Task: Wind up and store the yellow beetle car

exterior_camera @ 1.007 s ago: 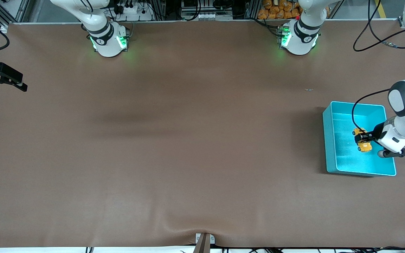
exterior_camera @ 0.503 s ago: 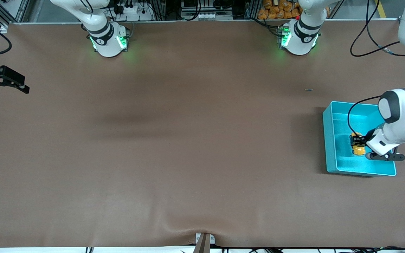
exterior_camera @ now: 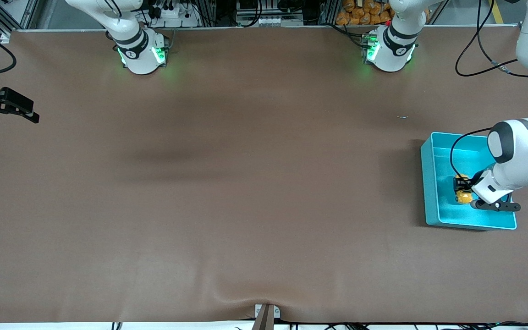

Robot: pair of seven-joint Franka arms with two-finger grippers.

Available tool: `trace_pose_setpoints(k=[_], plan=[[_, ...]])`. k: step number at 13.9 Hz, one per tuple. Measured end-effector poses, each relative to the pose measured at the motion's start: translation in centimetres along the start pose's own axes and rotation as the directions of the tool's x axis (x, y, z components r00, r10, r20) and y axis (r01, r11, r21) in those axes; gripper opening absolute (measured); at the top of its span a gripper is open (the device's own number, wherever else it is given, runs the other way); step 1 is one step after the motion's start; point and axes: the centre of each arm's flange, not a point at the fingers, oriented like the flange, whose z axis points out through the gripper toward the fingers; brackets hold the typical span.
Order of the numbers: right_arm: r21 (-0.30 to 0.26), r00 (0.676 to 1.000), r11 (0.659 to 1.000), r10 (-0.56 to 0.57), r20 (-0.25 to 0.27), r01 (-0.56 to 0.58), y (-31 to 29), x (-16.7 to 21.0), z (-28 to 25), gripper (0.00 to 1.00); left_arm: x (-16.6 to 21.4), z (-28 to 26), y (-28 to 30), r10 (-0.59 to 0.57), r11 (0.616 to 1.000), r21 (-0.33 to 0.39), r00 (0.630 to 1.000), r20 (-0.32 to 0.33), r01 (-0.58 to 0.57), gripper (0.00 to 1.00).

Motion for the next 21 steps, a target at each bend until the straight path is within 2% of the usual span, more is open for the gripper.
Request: trace_pose_setpoints(k=[2,3,6,8,11,15,17,21], plan=[[0.000,1.000,1.000,0.000,-0.002,0.000,0.0,0.0,0.0,1.00,0.0,0.2,0.1,0.001,1.000,-0.002,1.000,0.003,-0.001,0.47],[0.000,1.000,1.000,0.000,-0.003,0.000,0.0,0.0,0.0,1.00,0.0,0.2,0.1,0.002,1.000,-0.002,1.000,0.002,-0.002,0.52],[-0.001,1.000,1.000,0.000,-0.004,0.000,0.0,0.0,-0.1,1.00,0.3,-0.3,0.3,0.006,1.000,0.000,1.000,-0.010,-0.006,0.83],[-0.001,1.000,1.000,0.000,-0.006,0.000,0.0,0.1,-0.1,1.00,0.6,-2.4,0.4,0.010,1.000,0.013,0.999,-0.040,-0.009,1.00],[-0.003,1.000,1.000,0.000,-0.018,0.000,0.0,0.2,-0.2,1.00,1.1,-8.7,1.3,0.030,0.999,0.048,0.995,-0.100,-0.025,1.00],[-0.005,1.000,1.000,0.000,-0.031,0.000,0.0,0.3,-0.3,1.00,0.7,-17.2,5.6,0.093,0.993,0.085,0.987,-0.133,-0.082,1.00],[-0.005,1.000,1.000,0.000,-0.031,0.000,0.0,0.3,-0.3,1.00,-0.1,-20.6,7.7,0.106,0.992,0.088,0.986,-0.131,-0.095,1.00],[-0.005,0.999,1.000,0.000,-0.033,0.000,0.0,0.3,-0.3,1.00,-2.8,-26.9,11.6,0.097,0.995,0.045,0.990,-0.106,-0.092,1.00]])
